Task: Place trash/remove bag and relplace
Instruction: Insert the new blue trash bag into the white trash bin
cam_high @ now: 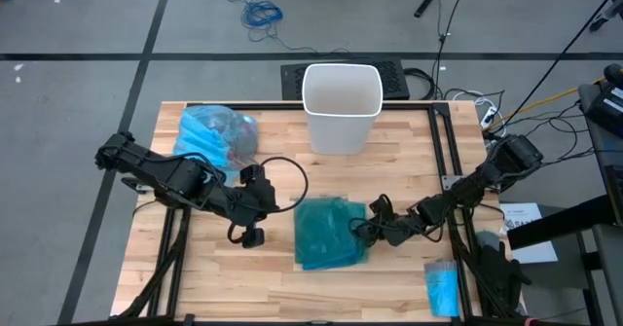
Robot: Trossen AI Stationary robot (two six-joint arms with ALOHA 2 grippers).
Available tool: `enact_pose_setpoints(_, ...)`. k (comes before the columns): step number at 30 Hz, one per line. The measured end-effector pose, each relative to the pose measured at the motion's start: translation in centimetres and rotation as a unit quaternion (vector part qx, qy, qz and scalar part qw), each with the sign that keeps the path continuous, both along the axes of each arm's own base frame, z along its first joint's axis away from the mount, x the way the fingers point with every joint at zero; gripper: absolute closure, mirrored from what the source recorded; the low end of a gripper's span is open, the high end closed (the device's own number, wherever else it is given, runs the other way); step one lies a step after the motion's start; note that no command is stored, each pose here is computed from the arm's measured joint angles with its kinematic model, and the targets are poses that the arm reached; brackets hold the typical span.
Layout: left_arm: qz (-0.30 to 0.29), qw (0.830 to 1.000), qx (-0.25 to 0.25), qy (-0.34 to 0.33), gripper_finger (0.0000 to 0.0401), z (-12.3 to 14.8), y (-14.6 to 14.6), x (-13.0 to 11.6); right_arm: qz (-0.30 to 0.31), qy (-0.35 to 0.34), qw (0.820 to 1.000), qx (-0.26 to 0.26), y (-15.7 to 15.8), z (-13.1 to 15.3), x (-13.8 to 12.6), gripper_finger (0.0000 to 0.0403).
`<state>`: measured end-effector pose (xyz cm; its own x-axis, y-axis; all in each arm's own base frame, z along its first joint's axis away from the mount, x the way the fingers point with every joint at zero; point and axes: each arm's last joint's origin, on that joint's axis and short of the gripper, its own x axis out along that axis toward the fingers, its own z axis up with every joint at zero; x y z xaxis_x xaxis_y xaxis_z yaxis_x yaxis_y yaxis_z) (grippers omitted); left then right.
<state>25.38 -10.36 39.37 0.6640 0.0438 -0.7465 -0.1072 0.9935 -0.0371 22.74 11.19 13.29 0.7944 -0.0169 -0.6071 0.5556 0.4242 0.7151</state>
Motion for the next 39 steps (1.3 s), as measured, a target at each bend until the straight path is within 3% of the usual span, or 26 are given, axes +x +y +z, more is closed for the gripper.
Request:
enact_pose_setpoints(26,0.003,1.0,0.002,-0.003,0.0401,0.0,0.0,0.0,0.005,0.032,0.999,0.021,-0.4,-1.2,0.4,0.0245)
enact_pose_setpoints(39,0.005,1.0,0.005,-0.004,0.0401,0.0,0.1,0.0,-0.001,-0.007,1.0,0.03,-0.8,-0.9,1.4,0.0245)
